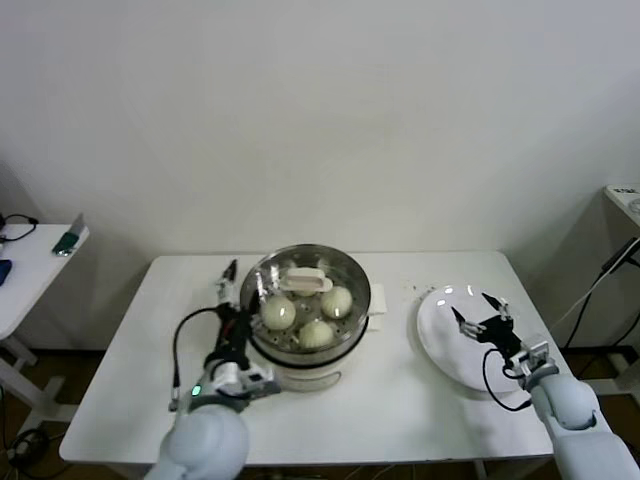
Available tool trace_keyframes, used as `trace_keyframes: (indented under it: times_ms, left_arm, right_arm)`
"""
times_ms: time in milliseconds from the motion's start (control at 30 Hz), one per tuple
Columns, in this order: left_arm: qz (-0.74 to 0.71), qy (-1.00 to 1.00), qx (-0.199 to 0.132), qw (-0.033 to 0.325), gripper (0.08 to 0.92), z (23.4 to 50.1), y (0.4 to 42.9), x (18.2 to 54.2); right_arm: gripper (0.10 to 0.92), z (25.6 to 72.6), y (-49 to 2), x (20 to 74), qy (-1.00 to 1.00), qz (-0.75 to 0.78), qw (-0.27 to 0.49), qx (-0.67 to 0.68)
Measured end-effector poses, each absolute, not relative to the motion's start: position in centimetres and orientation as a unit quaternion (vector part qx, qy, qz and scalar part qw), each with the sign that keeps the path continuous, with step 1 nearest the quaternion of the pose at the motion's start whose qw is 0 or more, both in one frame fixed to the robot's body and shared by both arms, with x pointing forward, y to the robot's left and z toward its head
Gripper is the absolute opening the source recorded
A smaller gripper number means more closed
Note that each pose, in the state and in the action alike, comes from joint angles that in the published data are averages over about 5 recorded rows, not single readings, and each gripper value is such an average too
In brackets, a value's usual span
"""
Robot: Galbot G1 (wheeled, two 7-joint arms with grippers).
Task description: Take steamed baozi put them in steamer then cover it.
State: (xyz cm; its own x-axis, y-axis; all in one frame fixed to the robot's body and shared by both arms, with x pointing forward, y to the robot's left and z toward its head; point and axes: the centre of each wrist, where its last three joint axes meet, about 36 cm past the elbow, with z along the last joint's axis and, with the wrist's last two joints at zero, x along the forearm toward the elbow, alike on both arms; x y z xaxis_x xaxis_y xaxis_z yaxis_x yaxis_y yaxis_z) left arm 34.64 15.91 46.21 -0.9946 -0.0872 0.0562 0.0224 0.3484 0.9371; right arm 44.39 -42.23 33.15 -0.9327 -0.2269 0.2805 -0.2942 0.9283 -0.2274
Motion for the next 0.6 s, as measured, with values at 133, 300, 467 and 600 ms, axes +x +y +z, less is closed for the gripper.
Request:
trace_keyframes:
  times_ms: [133,300,467,600]
  left_arm:
    - [-0.511,-0.853,0.056,0.09,0.823,46.1,19.3,34.4]
    - [-0.414,-0.898,0.075,0.128,0.823,45.6,23.7,33.7]
    - [-0.301,-0.944,0.073,0.112,0.823,43.5,27.6,32.7]
    - [-0.22,-0.97,0.074,0.076,0.823,41.3,29.7,31.8]
  right_arm:
    - [0.823,33.1,-42.1,44.1,-0.975,0.129,0.122,0.135]
    - [0.823,33.0,-41.7,43.7,-0.976,0.124,0.113,0.137]
    - [0.823,33.0,-41.3,43.1,-0.978,0.117,0.102,0.138]
    - [0.823,32.8,-41.0,42.8,-0.98,0.11,0.092,0.138]
